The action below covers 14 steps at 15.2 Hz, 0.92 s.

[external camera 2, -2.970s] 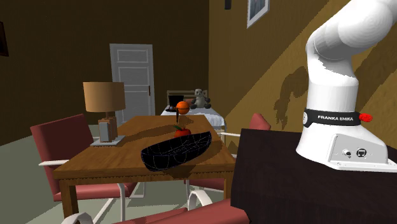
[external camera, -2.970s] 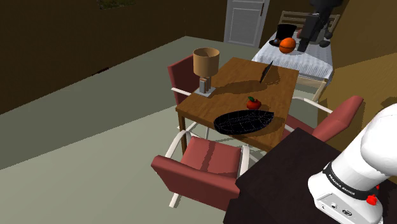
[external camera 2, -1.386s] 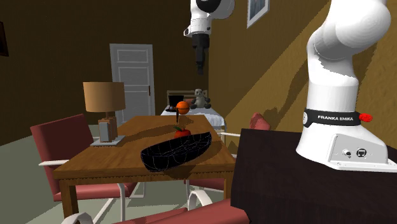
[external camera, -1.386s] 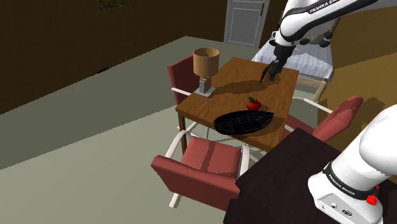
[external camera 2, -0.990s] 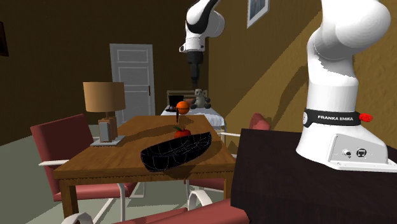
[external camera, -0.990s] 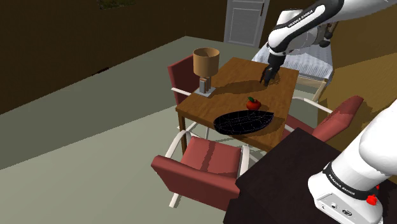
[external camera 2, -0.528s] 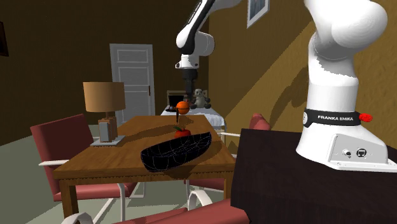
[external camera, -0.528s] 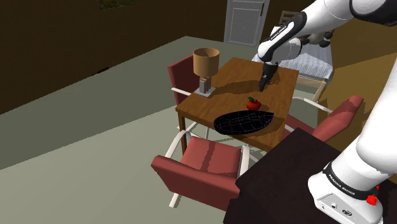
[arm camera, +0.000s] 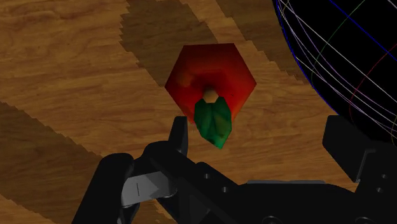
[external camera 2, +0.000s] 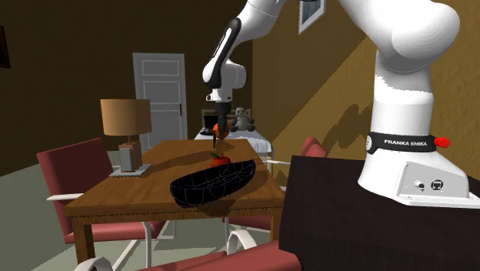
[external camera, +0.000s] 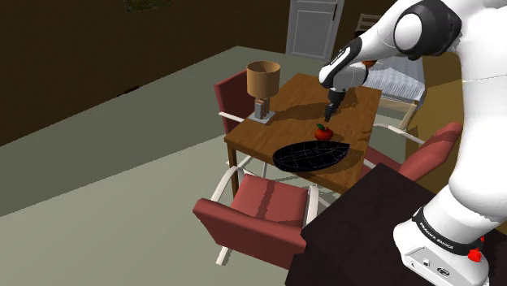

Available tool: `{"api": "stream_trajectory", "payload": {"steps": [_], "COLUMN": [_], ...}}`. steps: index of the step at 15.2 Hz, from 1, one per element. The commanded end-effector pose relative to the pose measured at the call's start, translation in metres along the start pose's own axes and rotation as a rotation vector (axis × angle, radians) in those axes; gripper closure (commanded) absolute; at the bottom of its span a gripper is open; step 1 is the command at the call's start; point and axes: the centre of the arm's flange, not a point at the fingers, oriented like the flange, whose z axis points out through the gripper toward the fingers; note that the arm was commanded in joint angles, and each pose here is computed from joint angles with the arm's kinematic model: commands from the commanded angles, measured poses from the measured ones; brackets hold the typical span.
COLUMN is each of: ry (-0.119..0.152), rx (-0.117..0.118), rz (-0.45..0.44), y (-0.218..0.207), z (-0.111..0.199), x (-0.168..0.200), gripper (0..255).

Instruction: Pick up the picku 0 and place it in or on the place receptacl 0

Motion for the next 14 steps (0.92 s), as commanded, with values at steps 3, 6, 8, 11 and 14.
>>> {"api": "stream_trajectory", "payload": {"steps": [3,6,8,11,14], "ry": [0.0,0.0,0.0,0.0,0.0], "rx": [0.01,0.01,0.01,0.01,0.01], "rz": [-0.009,-0.009,-0.009,-0.009,-0.009], "y": [0.027,0.027,0.027,0.027,0.027], "z": [0.044,0.06,0.07,0.084,0.084], "x": [0.021,0.021,0.021,0.021,0.021], "gripper": [0,0,0,0,0]}}
